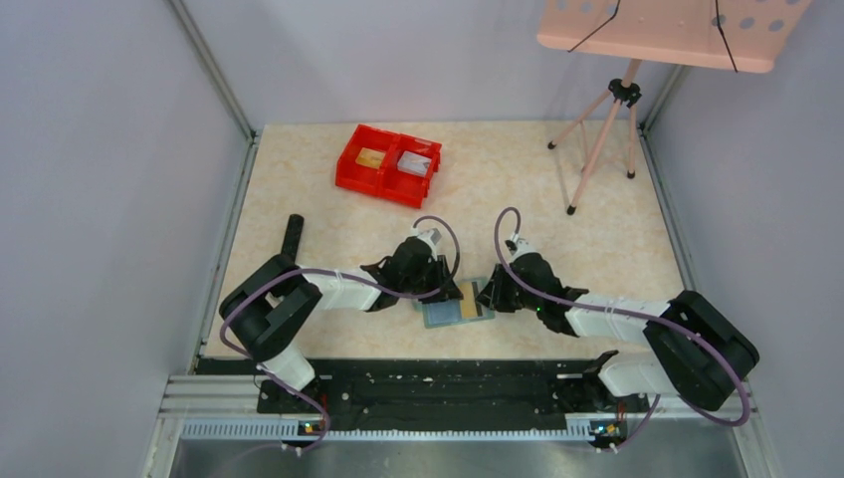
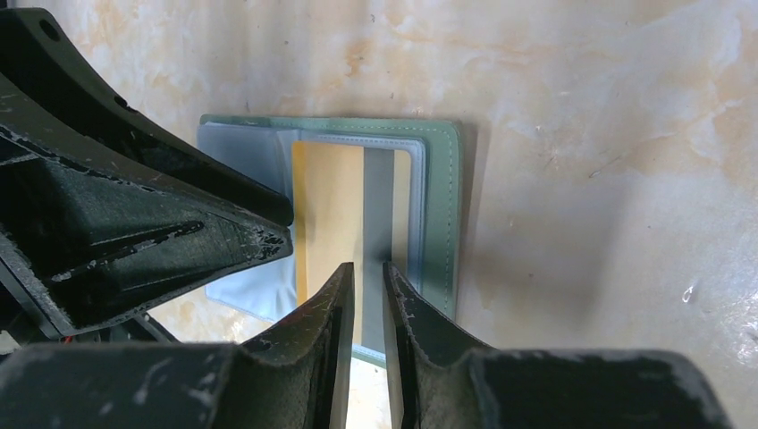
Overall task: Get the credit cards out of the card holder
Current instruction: Remove the credit card from the card holder.
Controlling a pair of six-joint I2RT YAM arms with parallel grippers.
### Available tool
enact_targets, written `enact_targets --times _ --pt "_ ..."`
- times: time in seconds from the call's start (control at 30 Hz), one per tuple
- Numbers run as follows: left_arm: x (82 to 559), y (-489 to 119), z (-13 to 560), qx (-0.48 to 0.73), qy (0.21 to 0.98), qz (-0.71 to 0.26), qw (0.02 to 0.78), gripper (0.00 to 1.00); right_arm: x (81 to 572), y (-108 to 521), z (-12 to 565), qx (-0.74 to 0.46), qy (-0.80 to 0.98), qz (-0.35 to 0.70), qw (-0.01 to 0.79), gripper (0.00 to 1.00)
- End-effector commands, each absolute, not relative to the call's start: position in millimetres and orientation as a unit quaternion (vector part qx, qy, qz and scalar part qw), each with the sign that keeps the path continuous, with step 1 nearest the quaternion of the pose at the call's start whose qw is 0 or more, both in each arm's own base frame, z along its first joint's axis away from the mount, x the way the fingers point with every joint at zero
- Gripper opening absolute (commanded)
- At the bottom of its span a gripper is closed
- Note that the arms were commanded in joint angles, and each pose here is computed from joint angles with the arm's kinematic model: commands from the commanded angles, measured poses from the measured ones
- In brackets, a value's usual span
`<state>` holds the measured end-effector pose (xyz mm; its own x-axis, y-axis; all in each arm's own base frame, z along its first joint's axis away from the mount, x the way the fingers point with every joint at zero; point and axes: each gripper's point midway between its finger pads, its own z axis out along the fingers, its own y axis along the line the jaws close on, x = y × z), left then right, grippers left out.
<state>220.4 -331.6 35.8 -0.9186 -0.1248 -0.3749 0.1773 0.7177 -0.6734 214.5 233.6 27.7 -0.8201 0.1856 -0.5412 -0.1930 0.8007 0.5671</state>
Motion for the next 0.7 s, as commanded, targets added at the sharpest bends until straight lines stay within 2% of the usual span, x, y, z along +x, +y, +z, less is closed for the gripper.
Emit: enact_targets --times 0.0,0.37,0.53,0.67 --pt "225.1 -342.0 36.6 0.02 0.899 -0.384 0.21 0.32 211.5 222.7 15.8 0.01 0.909 0.297 0.294 0.18" --pt "222.7 -347.9 34.1 0.018 0.899 -0.386 0.206 0.3 211.0 221.7 15.1 0.013 0.908 0.298 0.294 0.18" --pt "223.0 -348.1 35.8 0.015 0.899 -0.386 0.207 0.18 211.3 220.7 15.4 0.014 0.908 0.296 0.296 0.18" --pt "222.8 -346.8 35.1 0.014 0.902 -0.379 0.204 0.04 212.2 219.0 16.0 0.017 0.909 0.292 0.297 0.18"
